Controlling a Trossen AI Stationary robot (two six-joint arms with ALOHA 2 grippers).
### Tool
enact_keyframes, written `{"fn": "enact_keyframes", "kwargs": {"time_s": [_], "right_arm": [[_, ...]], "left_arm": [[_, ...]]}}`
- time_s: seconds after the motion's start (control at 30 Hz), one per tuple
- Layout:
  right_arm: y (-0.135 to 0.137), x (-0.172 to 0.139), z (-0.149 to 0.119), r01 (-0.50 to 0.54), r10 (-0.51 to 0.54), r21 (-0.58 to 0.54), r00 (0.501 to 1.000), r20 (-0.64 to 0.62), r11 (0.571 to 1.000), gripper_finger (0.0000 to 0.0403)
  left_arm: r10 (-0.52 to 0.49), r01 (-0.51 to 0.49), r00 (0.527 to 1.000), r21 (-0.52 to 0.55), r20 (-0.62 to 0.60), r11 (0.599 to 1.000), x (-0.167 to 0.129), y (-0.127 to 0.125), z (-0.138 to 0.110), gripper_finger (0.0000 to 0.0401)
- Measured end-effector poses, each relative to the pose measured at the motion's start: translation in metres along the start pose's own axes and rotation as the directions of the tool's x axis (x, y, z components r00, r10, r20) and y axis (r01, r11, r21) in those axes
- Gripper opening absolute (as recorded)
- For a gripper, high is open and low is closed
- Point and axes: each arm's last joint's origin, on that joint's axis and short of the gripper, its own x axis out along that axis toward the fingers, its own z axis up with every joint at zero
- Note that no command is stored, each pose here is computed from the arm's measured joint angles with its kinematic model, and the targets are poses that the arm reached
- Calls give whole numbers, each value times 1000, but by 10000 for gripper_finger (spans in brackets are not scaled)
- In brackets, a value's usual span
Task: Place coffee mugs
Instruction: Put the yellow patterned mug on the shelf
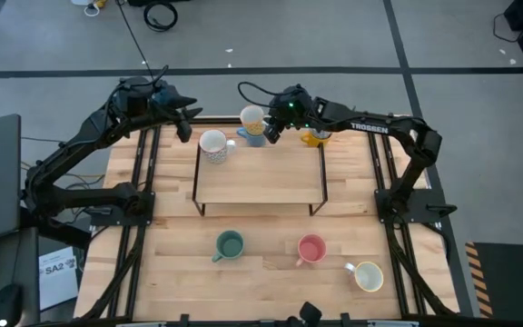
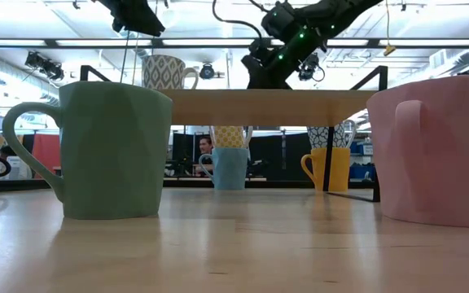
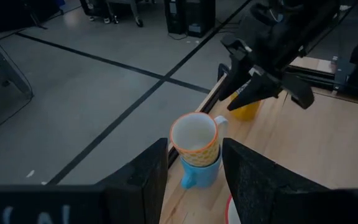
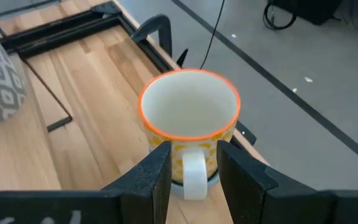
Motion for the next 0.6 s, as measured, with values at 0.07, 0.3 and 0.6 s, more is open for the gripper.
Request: {"fn": "enact_keyframes", "kwargs": {"time_s": [0.07,0.3,0.6], "right_arm": [[0,2,-2,-2,2,-1,1000,-13,1000,133],[1,13,-9,0,-1,-9,999,-46,1000,133],[1,23,-14,1,-3,-25,998,-62,1000,133]], "left_arm": [[-1,1,1000,0,0,1000,0,0,0,160],[-1,1,1000,1,0,1000,0,0,0,160],[-1,1,1000,1,-1,1000,0,0,0,160]]}}
